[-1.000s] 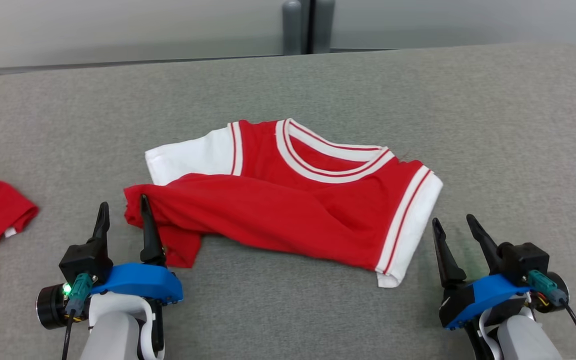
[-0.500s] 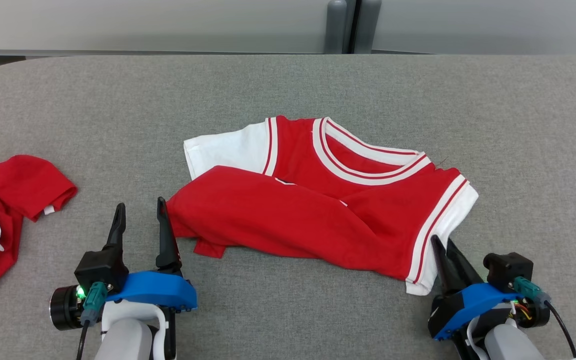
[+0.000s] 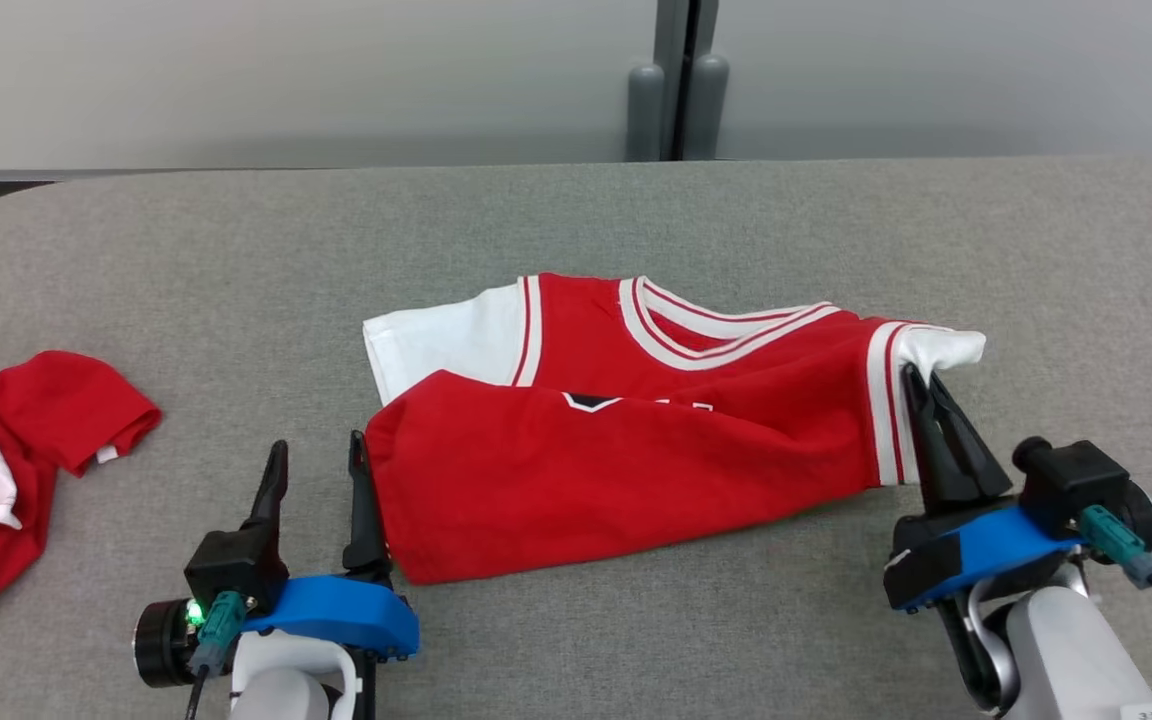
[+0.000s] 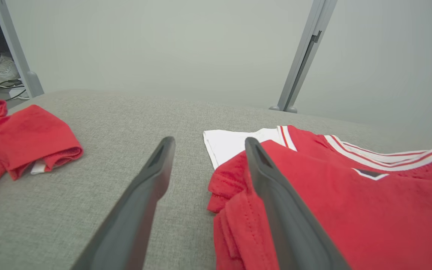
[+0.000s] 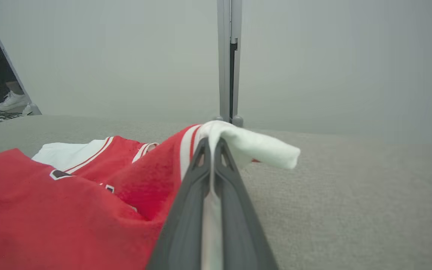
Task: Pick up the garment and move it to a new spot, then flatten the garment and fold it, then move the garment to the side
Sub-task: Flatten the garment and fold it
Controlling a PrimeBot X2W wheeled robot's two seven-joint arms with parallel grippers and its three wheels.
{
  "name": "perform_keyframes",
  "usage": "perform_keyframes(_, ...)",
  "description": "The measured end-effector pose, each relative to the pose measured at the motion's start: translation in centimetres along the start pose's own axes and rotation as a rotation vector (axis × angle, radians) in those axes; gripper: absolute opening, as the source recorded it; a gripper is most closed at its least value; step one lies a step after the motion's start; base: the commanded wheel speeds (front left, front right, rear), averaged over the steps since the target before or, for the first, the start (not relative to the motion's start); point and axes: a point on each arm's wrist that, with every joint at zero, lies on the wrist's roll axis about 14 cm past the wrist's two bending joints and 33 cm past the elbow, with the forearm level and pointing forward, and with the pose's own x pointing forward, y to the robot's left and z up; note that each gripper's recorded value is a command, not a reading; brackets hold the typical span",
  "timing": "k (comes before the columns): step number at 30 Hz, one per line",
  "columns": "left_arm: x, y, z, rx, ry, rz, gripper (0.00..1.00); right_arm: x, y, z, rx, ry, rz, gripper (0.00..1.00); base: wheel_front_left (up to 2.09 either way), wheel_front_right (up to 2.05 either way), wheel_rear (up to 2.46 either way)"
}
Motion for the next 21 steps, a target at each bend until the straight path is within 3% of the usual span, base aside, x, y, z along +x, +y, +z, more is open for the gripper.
perform_keyframes(4, -0.7, 0.0, -0.1, -0.002, 0.004, -0.005, 1.0, 1.2, 3.2, 0.1, -0.023, -0.003, 0.089, 0.0, 0.0, 0.0, 0.0)
perform_keyframes(5, -1.2, 0.1, -0.2, -0.006, 0.009, -0.001, 1.0, 2.2, 6.2, 0.0, -0.034, 0.001, 0.174, 0.0, 0.0, 0.0, 0.0)
perform_keyframes(6, -1.2, 0.1, -0.2, -0.006, 0.009, -0.001, 1.0, 2.2, 6.2, 0.0, -0.034, 0.001, 0.174, 0.0, 0.0, 0.0, 0.0)
perform_keyframes(7, -1.8, 0.7, -0.3, -0.009, 0.012, 0.016, 1.0, 3.1, 9.3, -0.4, -0.039, 0.013, 0.263, 0.0, 0.0, 0.0, 0.0)
perform_keyframes(8, -2.1, 0.9, -0.3, -0.007, 0.013, 0.023, 1.0, 3.3, 10.8, -0.9, -0.04, 0.029, 0.306, 0.06, 0.0, 0.0, 0.0)
perform_keyframes(10, -2.6, 1.7, -0.5, -0.009, 0.02, 0.049, 1.0, 3.4, 13.7, -2.0, -0.033, 0.063, 0.392, 0.59, 0.0, 0.0, 0.0)
perform_keyframes(11, -2.8, 2.2, -0.6, -0.008, 0.022, 0.066, 1.0, 3.4, 15.1, -2.3, -0.024, 0.073, 0.433, 1.0, 0.0, 0.0, 0.0)
perform_keyframes(14, -3.3, 3.4, -0.9, -0.007, 0.032, 0.106, 1.0, 3.3, 18.3, -2.4, 0.027, 0.077, 0.517, 1.0, 0.0, 0.0, 0.0)
perform_keyframes(17, -3.4, 4.1, -1.1, -0.008, 0.036, 0.131, 1.0, 3.1, 19.2, -2.3, 0.059, 0.075, 0.538, 1.0, 0.0, 0.0, 0.0)
perform_keyframes(21, -3.1, 3.6, -0.9, -0.01, 0.03, 0.117, 1.0, 3.4, 16.4, -1.9, 0.046, 0.066, 0.47, 1.0, 0.0, 0.0, 0.0)
